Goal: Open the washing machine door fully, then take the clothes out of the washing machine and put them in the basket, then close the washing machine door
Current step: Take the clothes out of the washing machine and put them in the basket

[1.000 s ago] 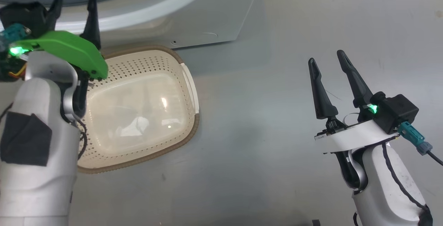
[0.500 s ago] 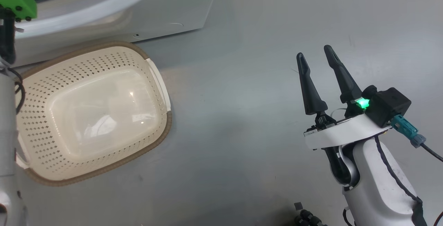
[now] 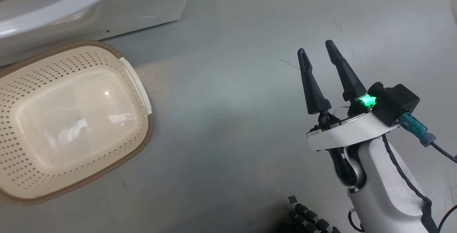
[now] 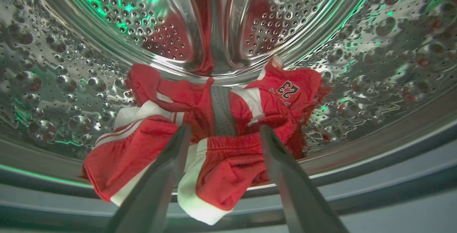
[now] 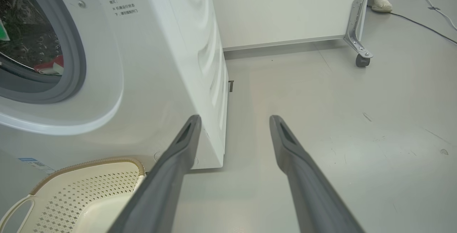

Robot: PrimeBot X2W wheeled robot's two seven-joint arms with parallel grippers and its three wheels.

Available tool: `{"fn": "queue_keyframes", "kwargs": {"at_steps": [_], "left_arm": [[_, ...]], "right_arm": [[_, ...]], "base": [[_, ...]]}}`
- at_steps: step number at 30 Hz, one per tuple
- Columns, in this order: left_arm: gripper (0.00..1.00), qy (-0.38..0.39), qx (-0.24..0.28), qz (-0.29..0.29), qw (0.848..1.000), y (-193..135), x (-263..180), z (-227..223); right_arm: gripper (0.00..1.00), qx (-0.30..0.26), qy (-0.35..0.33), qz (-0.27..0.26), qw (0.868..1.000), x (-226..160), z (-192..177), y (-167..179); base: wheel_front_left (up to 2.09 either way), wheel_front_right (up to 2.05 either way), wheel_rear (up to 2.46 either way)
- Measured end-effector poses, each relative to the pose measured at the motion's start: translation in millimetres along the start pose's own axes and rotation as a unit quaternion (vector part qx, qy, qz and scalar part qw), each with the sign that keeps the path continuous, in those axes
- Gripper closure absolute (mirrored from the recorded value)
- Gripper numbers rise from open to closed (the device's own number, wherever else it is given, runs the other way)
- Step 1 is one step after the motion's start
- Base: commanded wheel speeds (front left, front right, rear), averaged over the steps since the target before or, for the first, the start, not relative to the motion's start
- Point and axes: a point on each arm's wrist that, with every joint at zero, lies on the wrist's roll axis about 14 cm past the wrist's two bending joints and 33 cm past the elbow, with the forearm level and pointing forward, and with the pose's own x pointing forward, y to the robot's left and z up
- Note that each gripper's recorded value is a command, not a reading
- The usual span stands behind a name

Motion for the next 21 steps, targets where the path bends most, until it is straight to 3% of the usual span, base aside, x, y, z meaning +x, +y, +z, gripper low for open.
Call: {"fn": "queue_keyframes", "kwargs": {"at_steps": [20,21], "left_arm": [[0.0,0.123,-0.024,0.007,0.992,9.1,19.9,-63.3],[0.04,0.129,-0.024,0.008,0.991,9.4,19.7,-66.5]], "right_arm": [[0.0,-0.002,0.008,-0.001,1.0,6.3,-5.7,-3.8],[0.0,-0.002,0.008,-0.001,1.0,6.5,-5.7,-3.8]], "base": [[0.0,0.0,0.0],[0.0,0.0,0.0]]}}
